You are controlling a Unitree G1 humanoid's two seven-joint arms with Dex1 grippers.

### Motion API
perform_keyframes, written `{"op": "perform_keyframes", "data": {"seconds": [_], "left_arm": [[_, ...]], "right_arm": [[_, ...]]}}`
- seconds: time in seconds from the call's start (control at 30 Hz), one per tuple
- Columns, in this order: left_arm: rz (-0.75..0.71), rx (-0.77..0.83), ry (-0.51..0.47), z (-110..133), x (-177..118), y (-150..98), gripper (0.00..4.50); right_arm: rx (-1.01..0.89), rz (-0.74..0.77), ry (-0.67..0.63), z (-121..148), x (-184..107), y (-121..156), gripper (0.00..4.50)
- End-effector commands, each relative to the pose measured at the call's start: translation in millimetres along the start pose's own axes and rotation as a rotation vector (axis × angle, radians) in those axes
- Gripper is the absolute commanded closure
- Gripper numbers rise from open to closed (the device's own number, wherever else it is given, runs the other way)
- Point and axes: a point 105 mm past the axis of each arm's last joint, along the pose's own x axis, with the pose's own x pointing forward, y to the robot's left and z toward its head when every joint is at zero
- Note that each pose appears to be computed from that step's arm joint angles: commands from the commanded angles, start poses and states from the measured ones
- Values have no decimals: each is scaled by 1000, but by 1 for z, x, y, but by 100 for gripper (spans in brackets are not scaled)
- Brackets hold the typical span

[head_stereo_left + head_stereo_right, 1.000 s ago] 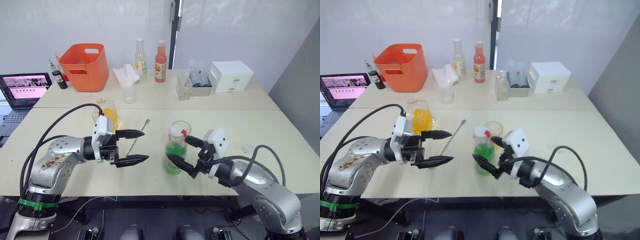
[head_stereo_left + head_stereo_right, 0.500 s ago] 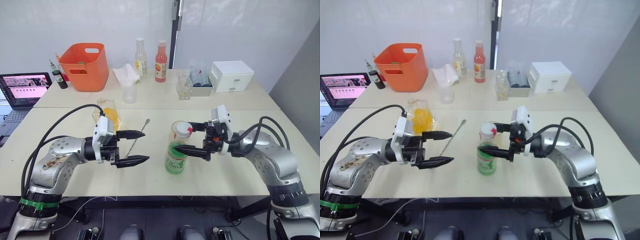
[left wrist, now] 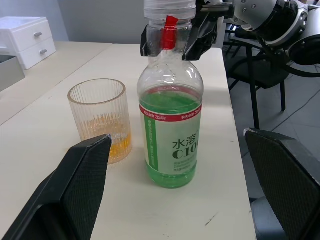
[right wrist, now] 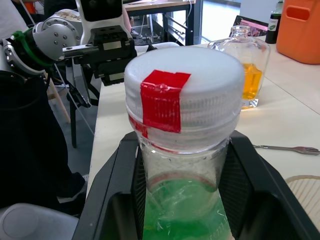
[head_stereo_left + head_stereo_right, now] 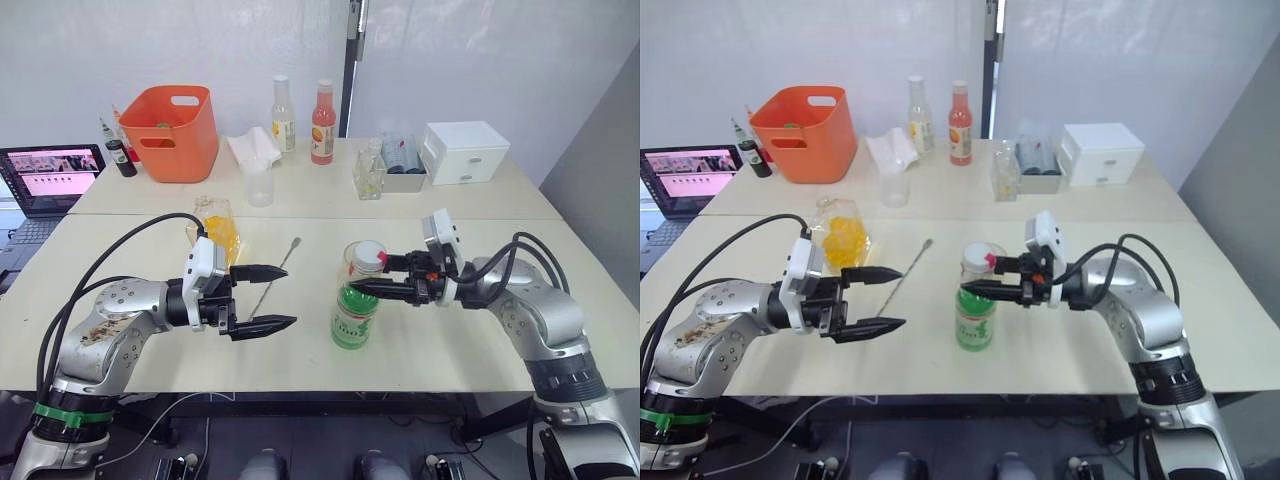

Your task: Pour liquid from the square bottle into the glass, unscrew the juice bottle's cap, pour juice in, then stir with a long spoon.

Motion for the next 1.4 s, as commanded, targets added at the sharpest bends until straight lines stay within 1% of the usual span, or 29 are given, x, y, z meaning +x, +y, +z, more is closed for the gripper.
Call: {"op": "perform_keyframes", "data": {"seconds": [0.03, 0.23, 0.33, 0.47, 0.67, 0.8, 0.9, 0.97, 1.0, 1.03, 1.17, 1.27, 1.4], "left_arm": [[2, 47, -15, 12, -2, 0, 0], [-2, 47, -18, 12, -1, -1, 0], [-7, 45, -19, 12, 0, -1, 0], [-15, 46, -19, 13, 2, 0, 0], [-23, 47, -18, 15, 2, 0, 0], [-30, 39, -15, 15, 2, -1, 0], [-32, 37, -16, 15, 2, -1, 0], [-33, 40, -17, 15, 3, 0, 0], [-37, 41, -17, 15, 4, 0, 0], [-42, 42, -17, 15, 4, 0, 0], [-62, 51, -16, 18, 7, -1, 0], [-61, 67, -22, 23, 12, 2, 0], [-67, 40, -51, 37, 29, 3, 0]], "right_arm": [[-73, 14, -60, 24, 6, 14, 308], [-102, -60, -84, 31, 12, 20, 308], [-120, -85, -62, 25, 14, 19, 308], [-115, -99, -15, 11, 17, 14, 308], [-99, -76, 39, -10, 18, 11, 308], [-85, -61, 39, -14, 17, 9, 308], [-74, -56, 19, -9, 15, 6, 308], [-69, -59, 7, -5, 14, 4, 206], [-68, -59, 4, -3, 13, 3, 174], [-68, -57, 2, -1, 12, 2, 129], [-68, -52, -14, 8, 8, 2, 1], [-72, -55, -23, 17, 3, 3, 1], [-64, -69, -28, 31, -9, 8, 1]]}}
